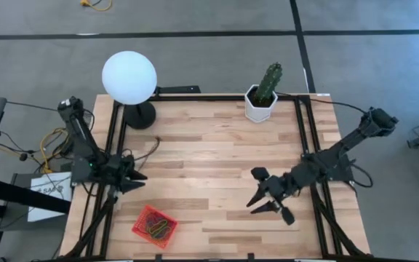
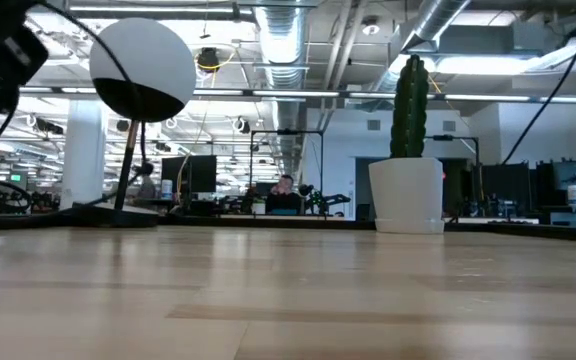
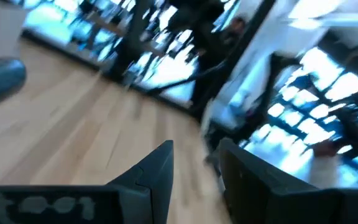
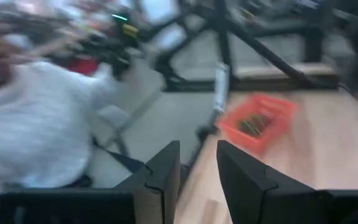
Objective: Pick and place rubber bands into bin
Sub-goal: Return to home position
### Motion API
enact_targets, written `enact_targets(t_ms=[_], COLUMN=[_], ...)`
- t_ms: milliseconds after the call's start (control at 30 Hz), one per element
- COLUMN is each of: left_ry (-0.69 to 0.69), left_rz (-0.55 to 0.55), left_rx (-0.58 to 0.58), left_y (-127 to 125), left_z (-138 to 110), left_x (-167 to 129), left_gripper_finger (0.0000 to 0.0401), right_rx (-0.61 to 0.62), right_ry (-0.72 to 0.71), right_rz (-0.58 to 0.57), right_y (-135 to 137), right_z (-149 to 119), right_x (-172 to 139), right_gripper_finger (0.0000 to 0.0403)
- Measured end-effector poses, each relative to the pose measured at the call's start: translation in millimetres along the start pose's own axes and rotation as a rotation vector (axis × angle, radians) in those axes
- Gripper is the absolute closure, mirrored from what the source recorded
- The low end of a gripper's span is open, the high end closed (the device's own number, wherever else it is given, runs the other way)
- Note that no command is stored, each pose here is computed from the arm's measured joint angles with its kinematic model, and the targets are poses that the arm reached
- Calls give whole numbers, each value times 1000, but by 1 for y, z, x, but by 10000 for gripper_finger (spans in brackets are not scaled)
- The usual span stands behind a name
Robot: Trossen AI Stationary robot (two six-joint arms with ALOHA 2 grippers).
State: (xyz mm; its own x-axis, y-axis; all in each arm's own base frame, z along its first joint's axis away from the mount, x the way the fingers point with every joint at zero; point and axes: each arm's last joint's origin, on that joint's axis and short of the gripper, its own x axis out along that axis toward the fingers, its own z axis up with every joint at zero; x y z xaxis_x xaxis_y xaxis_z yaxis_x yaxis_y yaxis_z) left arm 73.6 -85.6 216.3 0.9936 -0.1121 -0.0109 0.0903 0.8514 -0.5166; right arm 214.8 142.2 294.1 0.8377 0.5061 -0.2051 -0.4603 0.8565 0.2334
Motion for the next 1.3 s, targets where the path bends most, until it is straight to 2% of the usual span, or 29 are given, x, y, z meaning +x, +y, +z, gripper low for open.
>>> enact_targets(t_ms=[100,167,267,367,600,767,933,1033,1167,1300], left_ry=[-78,-101,-154,-180,-222,-160,-178,-210,-213,-235], left_rz=[-80,-91,16,118,47,116,-1,56,145,115], left_rx=[34,80,137,205,283,276,239,249,255,281], left_y=[4,7,14,20,24,39,46,53,59,57], left_z=[1,5,14,26,46,27,10,3,-2,2], left_x=[6,11,17,20,16,23,27,26,25,24], left_gripper_finger=[282,282,282,282,282,282,282,282,282,282], right_rx=[-29,-8,56,70,-4,-33,-11,10,10,7], right_ry=[-76,-79,-65,-68,-130,-175,-249,-232,-268,-252], right_rz=[100,71,-17,-75,-128,-118,-101,-112,-118,-121], right_y=[-19,-34,-53,-63,-62,-63,-72,-76,-75,-73], right_z=[-8,-14,-18,-16,-5,-27,-62,-77,-77,-79], right_x=[-12,-22,-36,-51,-94,-99,-93,-93,-102,-107], right_gripper_finger=[301,301,301,301,301,301,301,301,301,301])
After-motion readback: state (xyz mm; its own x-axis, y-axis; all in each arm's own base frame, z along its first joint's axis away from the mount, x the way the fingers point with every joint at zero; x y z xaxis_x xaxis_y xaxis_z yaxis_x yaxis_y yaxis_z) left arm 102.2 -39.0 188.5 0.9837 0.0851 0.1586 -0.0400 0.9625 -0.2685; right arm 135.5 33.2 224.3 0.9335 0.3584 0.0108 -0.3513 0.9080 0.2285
